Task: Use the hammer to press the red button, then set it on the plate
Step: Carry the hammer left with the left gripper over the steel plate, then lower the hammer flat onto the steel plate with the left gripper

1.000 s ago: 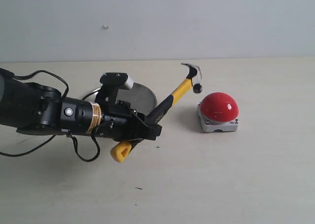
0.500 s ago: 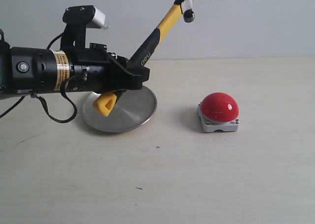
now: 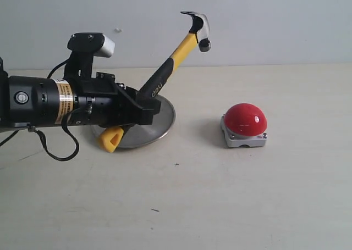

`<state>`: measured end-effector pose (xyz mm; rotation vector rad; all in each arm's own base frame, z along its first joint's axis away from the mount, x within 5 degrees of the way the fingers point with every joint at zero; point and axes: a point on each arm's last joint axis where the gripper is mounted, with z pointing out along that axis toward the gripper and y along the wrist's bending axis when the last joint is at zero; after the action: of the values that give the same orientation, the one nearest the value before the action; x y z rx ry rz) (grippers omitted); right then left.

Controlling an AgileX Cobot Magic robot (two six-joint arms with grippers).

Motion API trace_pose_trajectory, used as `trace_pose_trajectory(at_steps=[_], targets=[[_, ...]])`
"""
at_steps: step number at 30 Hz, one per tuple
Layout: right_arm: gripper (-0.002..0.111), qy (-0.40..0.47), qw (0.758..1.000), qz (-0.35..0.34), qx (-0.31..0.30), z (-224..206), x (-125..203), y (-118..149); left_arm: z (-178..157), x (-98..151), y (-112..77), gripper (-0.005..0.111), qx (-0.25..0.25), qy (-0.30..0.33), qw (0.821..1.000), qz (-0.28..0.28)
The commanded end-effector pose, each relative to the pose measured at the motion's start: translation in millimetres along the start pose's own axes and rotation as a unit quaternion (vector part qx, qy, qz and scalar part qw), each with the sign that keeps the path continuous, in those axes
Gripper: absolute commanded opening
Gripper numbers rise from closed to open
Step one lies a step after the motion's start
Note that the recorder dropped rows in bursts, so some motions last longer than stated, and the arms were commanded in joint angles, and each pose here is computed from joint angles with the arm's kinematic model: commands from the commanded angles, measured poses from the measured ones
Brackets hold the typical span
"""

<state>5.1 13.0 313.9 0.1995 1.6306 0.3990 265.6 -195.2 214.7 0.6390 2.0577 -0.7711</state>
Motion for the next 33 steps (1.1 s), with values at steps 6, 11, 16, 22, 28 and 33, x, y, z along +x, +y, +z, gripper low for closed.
trace_pose_trajectory(at_steps=[6,11,16,22,28,33], targets=[[0.0,-0.002,1.0,-0.001,0.001,0.0,0.9,-0.5,-10.2,-4.3,36.5,0.0,0.008,-0.01,0.995,-0.1],[0.0,-0.002,1.0,-0.001,0.001,0.0,0.9,-0.5,-22.0,-1.7,66.0,0.0,0.094,0.015,0.986,-0.138],[0.0,-0.002,1.0,-0.001,0.001,0.0,0.9,-0.5,-30.7,0.6,98.6,0.0,0.161,0.048,0.967,-0.192],[0.0,-0.002,1.0,-0.001,0.001,0.0,0.9,-0.5,-18.9,12.3,128.6,0.0,0.157,0.058,0.953,-0.251],[0.0,-0.002,1.0,-0.001,0.001,0.0,0.9,-0.5,5.9,19.0,147.0,0.0,0.194,0.072,0.928,-0.31],[0.0,-0.002,1.0,-0.001,0.001,0.0,0.9,-0.5,22.8,21.4,161.3,0.0,0.211,0.045,0.91,-0.354]])
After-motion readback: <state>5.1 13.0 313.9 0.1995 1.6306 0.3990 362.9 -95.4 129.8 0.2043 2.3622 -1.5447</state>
